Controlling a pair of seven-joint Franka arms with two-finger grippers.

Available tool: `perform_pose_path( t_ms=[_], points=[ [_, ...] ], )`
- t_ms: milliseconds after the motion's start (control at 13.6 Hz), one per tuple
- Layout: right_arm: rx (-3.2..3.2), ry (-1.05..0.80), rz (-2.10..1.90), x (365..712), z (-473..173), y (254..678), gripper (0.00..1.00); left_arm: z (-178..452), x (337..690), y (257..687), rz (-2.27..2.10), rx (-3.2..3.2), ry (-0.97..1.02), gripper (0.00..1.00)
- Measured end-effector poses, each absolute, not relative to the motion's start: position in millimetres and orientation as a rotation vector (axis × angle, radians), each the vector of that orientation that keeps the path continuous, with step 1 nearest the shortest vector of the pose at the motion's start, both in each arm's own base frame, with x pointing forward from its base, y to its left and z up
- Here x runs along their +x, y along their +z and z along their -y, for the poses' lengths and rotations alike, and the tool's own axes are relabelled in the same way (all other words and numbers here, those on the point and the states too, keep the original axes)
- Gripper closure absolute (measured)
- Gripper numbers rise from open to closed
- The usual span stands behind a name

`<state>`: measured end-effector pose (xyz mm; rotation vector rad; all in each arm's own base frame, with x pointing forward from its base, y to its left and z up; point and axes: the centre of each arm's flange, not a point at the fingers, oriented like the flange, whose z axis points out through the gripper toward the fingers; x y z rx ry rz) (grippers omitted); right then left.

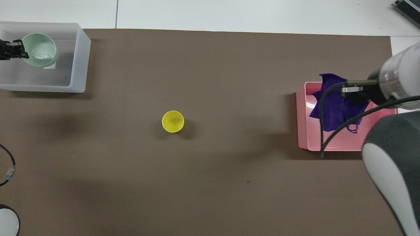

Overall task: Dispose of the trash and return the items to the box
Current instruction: 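Lift the purple cloth with the right gripper and drop it in the tray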

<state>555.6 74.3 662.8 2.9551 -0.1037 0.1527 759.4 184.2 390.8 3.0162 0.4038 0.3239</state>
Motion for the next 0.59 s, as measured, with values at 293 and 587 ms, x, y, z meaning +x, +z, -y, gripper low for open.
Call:
perform_pose_path(
  t_ms=[293, 587],
  points=[
    [2.967, 0.1, 0.05, 562.9, 7.4, 640.3, 0.97, -184.7, 761.2, 359.2, -0.407, 3.016, 0.27, 0.97],
    [2.983, 0.153, 0.028, 551.4, 55.4, 567.7, 0.97, -186.4, 757.6, 343.7, -0.415, 3.016, 0.231, 0.97]
  ],
)
